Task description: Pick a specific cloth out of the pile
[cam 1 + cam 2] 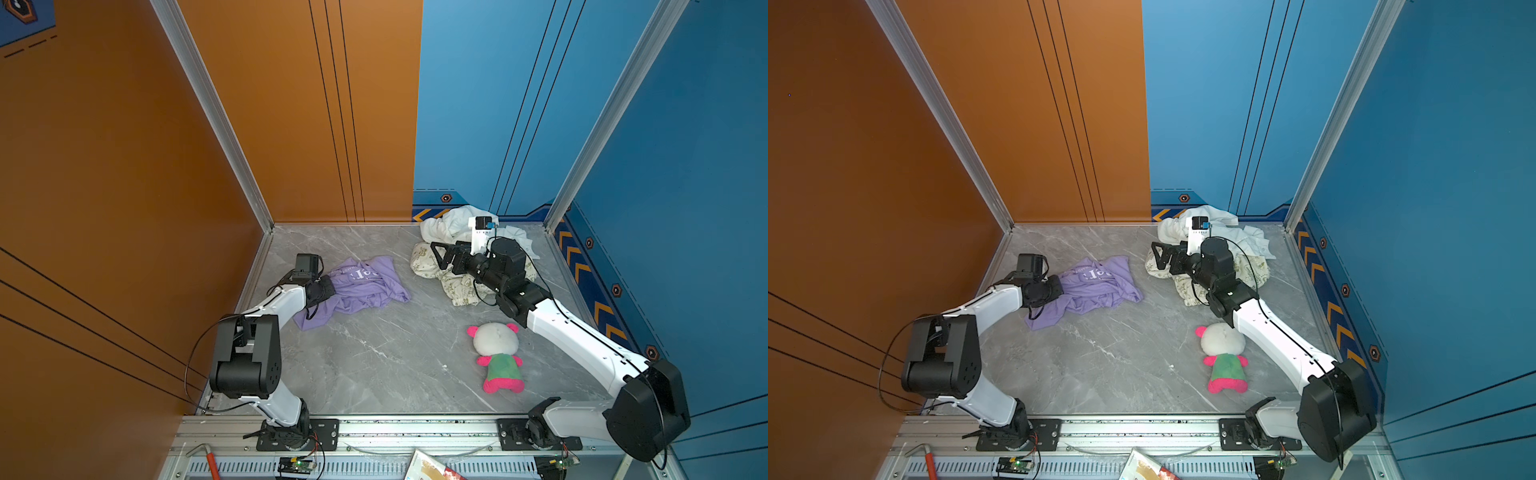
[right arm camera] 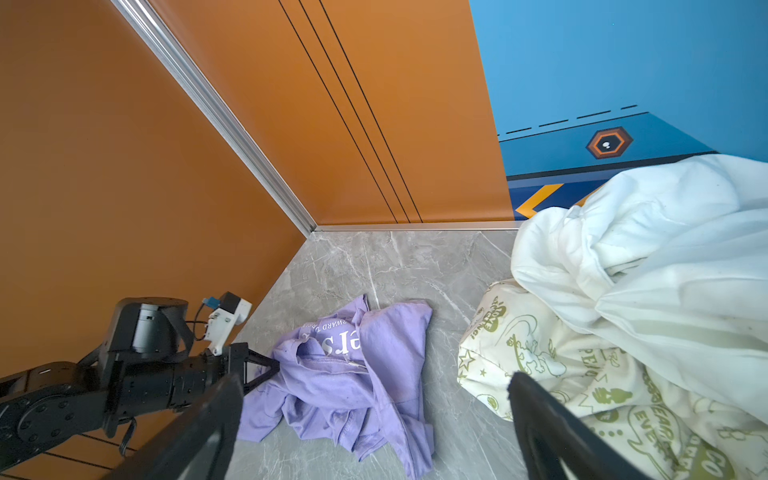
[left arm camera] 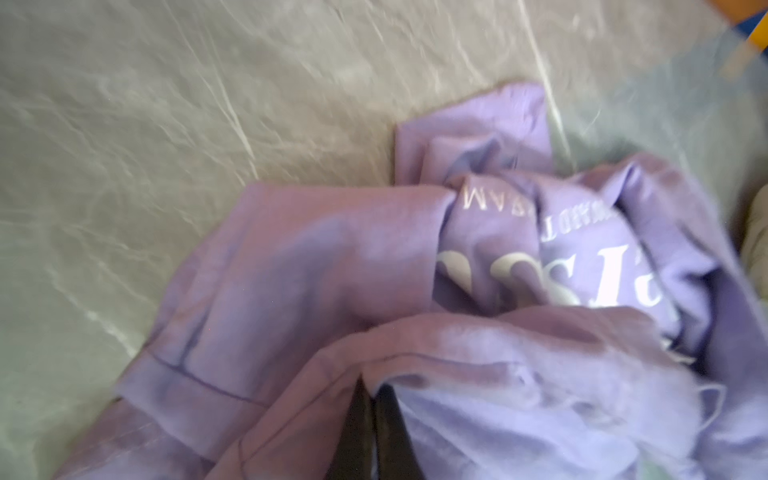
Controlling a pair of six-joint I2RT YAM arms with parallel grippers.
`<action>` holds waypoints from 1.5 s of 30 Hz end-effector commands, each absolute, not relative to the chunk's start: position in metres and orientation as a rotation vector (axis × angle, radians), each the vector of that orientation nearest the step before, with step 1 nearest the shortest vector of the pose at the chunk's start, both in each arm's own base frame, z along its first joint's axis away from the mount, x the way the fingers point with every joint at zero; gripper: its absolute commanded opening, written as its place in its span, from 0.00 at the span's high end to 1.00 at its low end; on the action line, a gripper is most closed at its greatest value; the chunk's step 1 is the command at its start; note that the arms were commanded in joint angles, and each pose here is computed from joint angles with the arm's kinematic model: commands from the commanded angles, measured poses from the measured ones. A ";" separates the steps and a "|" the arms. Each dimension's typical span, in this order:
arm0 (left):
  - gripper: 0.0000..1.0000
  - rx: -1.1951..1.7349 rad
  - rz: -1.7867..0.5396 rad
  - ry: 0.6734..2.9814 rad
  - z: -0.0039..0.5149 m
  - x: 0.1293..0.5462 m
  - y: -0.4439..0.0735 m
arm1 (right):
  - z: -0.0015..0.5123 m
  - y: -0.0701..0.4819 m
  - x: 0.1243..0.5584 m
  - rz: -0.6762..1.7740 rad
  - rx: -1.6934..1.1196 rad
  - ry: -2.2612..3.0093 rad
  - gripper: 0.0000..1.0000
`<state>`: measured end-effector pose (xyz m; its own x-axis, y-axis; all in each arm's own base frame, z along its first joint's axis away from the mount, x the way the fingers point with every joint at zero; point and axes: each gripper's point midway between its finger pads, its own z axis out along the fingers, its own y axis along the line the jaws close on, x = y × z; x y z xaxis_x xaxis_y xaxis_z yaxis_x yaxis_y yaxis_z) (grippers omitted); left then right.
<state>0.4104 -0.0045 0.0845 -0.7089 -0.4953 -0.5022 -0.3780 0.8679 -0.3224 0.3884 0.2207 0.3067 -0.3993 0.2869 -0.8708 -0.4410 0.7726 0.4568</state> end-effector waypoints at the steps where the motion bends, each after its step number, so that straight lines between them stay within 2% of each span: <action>1: 1.00 -0.718 -0.342 2.216 0.156 0.460 0.011 | 0.312 0.217 0.390 0.824 -0.112 1.795 0.00; 6: 1.00 -0.754 -0.423 2.024 0.252 0.512 0.016 | 0.319 0.209 0.393 0.836 -0.092 1.774 0.00; 9: 1.00 -0.733 -0.506 1.914 0.307 0.530 0.004 | 0.326 0.205 0.395 0.855 -0.071 1.746 0.00; 14: 1.00 -0.518 -0.405 1.697 0.404 0.520 -0.019 | 0.336 0.206 0.391 0.896 -0.068 1.701 0.00; 16: 1.00 -0.463 -0.319 1.616 0.418 0.505 -0.021 | 0.337 0.206 0.388 0.905 -0.075 1.690 0.00; 20: 1.00 -0.530 -0.195 1.646 0.370 0.486 0.001 | 0.330 0.203 0.383 0.908 -0.070 1.696 0.00; 24: 1.00 -0.579 -0.096 1.842 0.279 0.467 0.010 | 0.323 0.200 0.376 0.916 -0.058 1.707 0.00; 29: 1.00 -0.639 0.040 2.177 0.165 0.411 0.009 | 0.317 0.195 0.369 0.899 -0.061 1.732 0.00; 32: 1.00 -0.621 0.047 2.337 0.118 0.381 -0.004 | 0.315 0.191 0.366 0.888 -0.057 1.743 0.00; 40: 1.00 -0.683 0.003 2.581 0.054 0.325 -0.008 | 0.307 0.188 0.363 0.883 -0.050 1.778 0.00; 43: 0.93 -0.700 -0.038 2.603 0.050 0.318 -0.008 | 0.305 0.187 0.361 0.883 -0.050 1.787 0.00; 45: 0.82 -0.688 -0.065 2.594 0.055 0.319 -0.010 | 0.305 0.187 0.360 0.885 -0.052 1.790 0.00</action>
<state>0.3328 -0.0030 0.0580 -0.7464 -0.4712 -0.4700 -0.4700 0.8732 -0.1290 0.3669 0.1887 0.3083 -0.3931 0.3823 -0.8362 -0.4310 0.7267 0.5349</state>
